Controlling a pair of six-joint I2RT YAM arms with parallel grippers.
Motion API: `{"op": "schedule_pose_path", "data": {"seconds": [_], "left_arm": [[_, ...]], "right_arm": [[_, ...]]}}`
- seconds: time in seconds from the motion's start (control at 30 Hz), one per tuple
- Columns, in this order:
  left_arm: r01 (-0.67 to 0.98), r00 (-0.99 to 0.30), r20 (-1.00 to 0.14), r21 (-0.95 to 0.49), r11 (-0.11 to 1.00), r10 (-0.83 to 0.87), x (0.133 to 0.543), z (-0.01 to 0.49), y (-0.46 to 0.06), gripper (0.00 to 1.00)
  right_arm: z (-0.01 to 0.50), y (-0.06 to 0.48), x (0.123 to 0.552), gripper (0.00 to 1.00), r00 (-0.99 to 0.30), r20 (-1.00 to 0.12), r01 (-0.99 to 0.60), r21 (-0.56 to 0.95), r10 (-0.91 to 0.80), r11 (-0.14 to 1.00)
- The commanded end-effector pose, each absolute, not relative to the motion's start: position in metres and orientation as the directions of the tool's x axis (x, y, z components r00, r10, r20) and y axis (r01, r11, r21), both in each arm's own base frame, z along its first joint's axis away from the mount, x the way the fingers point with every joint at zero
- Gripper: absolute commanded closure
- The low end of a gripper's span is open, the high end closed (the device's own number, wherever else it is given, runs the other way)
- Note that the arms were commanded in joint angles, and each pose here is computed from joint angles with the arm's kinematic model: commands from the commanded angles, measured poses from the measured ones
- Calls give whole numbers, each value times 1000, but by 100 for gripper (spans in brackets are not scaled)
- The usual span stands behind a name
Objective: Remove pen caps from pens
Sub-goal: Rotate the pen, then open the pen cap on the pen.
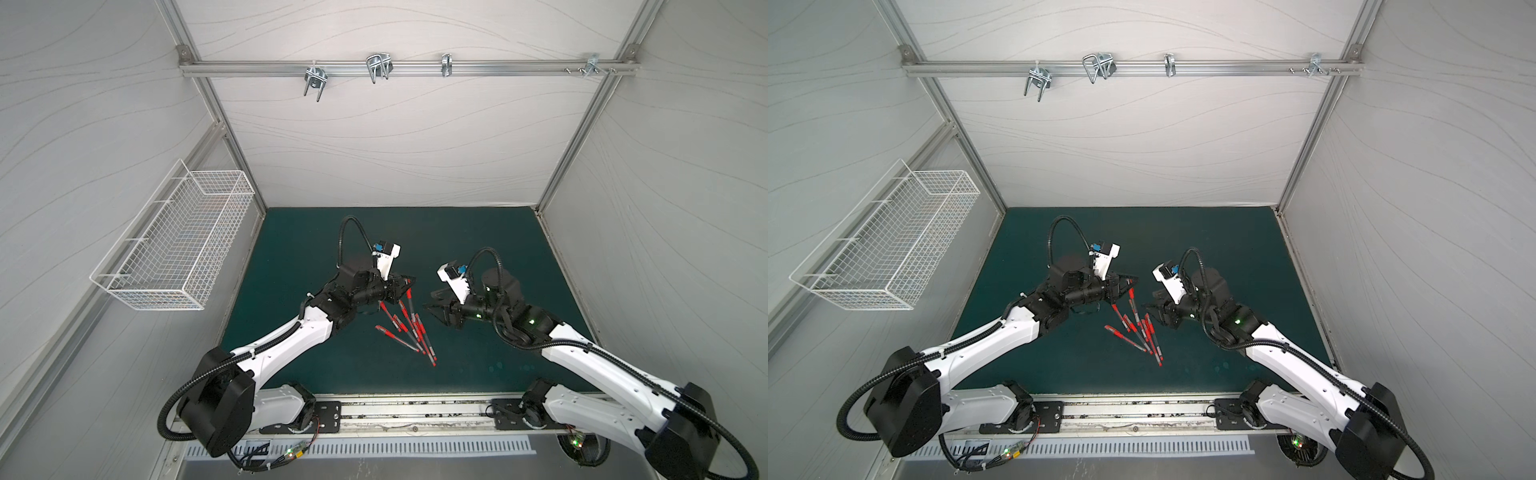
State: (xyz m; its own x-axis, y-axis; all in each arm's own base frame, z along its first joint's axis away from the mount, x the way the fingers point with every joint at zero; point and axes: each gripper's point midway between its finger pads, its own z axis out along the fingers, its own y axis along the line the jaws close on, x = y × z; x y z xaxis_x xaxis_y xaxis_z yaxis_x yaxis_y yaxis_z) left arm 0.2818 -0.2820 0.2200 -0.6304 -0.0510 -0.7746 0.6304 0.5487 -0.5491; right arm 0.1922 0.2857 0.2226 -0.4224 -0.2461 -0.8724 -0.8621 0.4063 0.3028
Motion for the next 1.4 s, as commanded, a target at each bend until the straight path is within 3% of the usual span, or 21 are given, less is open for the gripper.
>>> {"op": "schedule_pose_path", "data": {"seconds": [0.0, 0.73, 1.03, 1.2, 1.37], "left_arm": [[749, -505, -860, -476, 461, -69, 274, 255, -290, 100], [765, -558, -828, -539, 352, -57, 256, 256, -312, 100], [767, -546, -835, -531, 359, -69, 254, 261, -311, 100], [755, -534, -840, -526, 392, -97, 257, 264, -304, 82], [754, -531, -842, -521, 399, -96, 256, 265, -302, 79]], "right_arm": [[226, 296, 183, 47, -424, -875, -884, 344, -234, 316], [204, 316, 194, 74, -448, -879, -879, 400, -163, 260], [200, 319, 194, 100, -447, -878, -882, 400, -173, 250], [198, 319, 195, 100, -449, -876, -881, 400, -176, 255], [196, 319, 194, 100, -449, -875, -881, 400, -182, 254]]}}
